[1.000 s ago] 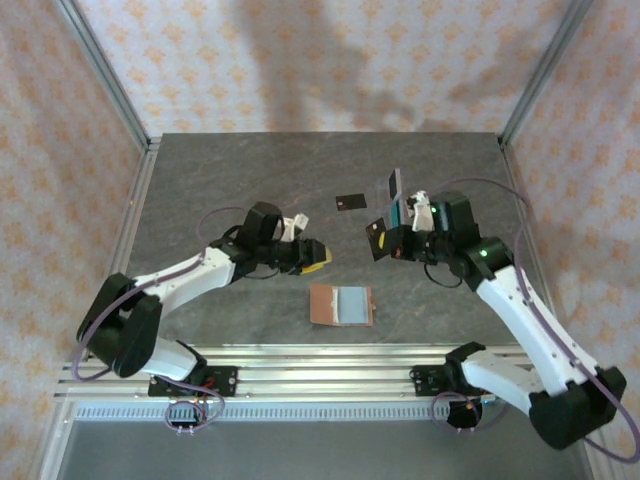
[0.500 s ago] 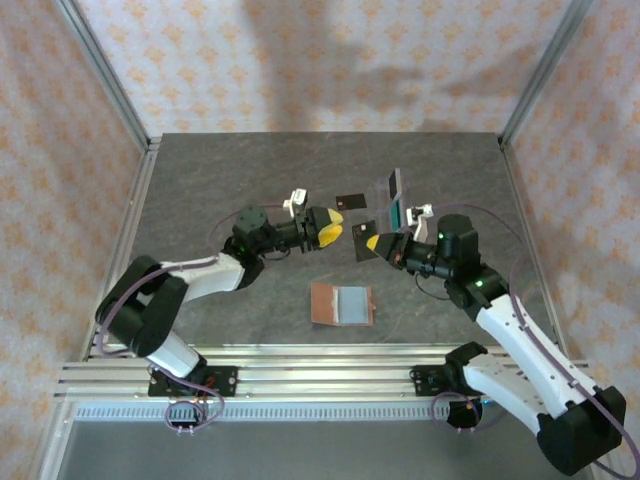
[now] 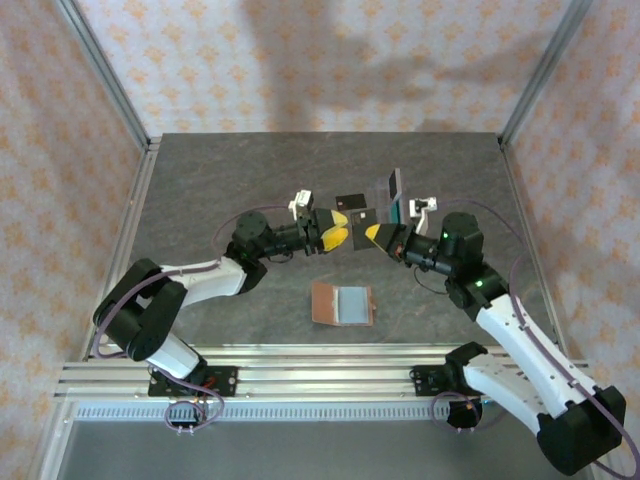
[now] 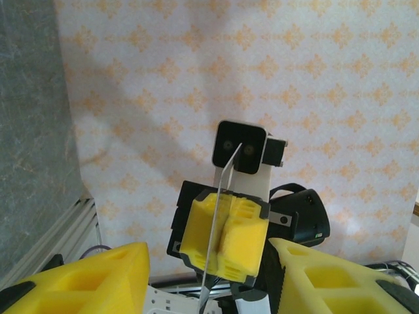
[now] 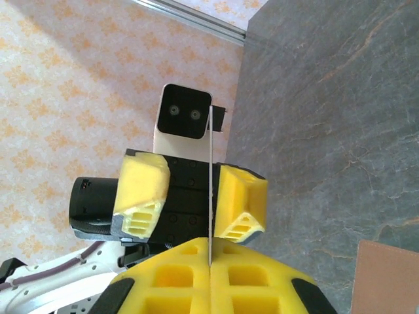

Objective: Put the credit cards into the card holder

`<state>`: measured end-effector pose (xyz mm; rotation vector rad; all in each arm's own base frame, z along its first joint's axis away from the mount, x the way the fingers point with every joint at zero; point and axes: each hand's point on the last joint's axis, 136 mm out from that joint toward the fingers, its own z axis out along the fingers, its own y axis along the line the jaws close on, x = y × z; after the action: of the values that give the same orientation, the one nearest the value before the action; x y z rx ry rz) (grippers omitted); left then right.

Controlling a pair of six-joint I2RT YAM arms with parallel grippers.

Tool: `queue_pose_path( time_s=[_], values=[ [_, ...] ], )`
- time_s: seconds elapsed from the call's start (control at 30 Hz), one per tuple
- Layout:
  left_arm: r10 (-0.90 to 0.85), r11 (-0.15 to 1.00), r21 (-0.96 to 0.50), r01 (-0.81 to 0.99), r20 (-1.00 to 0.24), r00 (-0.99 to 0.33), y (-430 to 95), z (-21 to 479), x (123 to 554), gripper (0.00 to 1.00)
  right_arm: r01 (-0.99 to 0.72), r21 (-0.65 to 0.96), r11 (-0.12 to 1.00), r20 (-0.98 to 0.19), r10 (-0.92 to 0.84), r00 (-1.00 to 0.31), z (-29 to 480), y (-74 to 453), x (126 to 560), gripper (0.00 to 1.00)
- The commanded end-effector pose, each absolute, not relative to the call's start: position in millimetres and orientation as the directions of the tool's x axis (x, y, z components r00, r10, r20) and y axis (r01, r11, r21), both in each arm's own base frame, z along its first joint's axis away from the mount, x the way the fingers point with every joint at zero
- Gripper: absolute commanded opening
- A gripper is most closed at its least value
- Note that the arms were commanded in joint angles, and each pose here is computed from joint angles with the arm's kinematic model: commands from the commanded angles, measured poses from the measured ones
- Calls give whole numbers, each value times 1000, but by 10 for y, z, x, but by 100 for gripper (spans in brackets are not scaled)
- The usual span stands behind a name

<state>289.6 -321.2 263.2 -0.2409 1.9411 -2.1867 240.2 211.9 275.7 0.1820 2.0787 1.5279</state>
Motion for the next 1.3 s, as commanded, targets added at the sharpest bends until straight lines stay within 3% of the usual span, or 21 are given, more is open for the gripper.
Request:
queue_pose_path(
  time_s=[0.0, 0.3, 0.53, 0.8, 0.93, 1.03, 1.1, 1.17, 1.27],
  values=[
    [-242, -118, -989, 91, -60, -969, -3248, 2748, 2839, 48, -241, 927, 288, -345, 401, -848, 2889, 2206, 2405, 0],
    [-241, -89, -990, 108, -84, -967, -3237, 2770, 2785, 35, -214, 938, 274, -309, 372, -876, 2795, 2278, 2396, 0],
    [-226, -89, -990, 107, -85, -970, -3273, 2766, 2767, 34, -184, 948, 259, -273, 369, -889, 2741, 2314, 2409, 0],
    [-222, -35, -994, 107, -97, -970, -3275, 2689, 2751, 13, -168, 953, 250, -250, 346, -904, 2710, 2360, 2400, 0],
    [-218, -22, -993, 119, -111, -970, -3267, 2700, 2729, 2, -168, 949, 267, -255, 338, -906, 2685, 2357, 2391, 14],
    [-213, -6, -993, 114, -110, -971, -3262, 2644, 2710, 0, -171, 932, 319, -280, 337, -899, 2643, 2315, 2388, 38],
    [-211, 4, -995, 103, -102, -972, -3250, 2587, 2693, 0, -157, 915, 372, -289, 334, -897, 2560, 2269, 2374, 60],
    [-204, 29, -996, 88, -92, -975, -3232, 2484, 2654, 0, -134, 884, 447, -299, 323, -898, 2433, 2198, 2356, 65],
    [-196, 158, -986, 55, -86, -977, -3144, 2144, 2563, 0, -97, 804, 587, -317, 285, -904, 2146, 2046, 2298, 57]
  ],
)
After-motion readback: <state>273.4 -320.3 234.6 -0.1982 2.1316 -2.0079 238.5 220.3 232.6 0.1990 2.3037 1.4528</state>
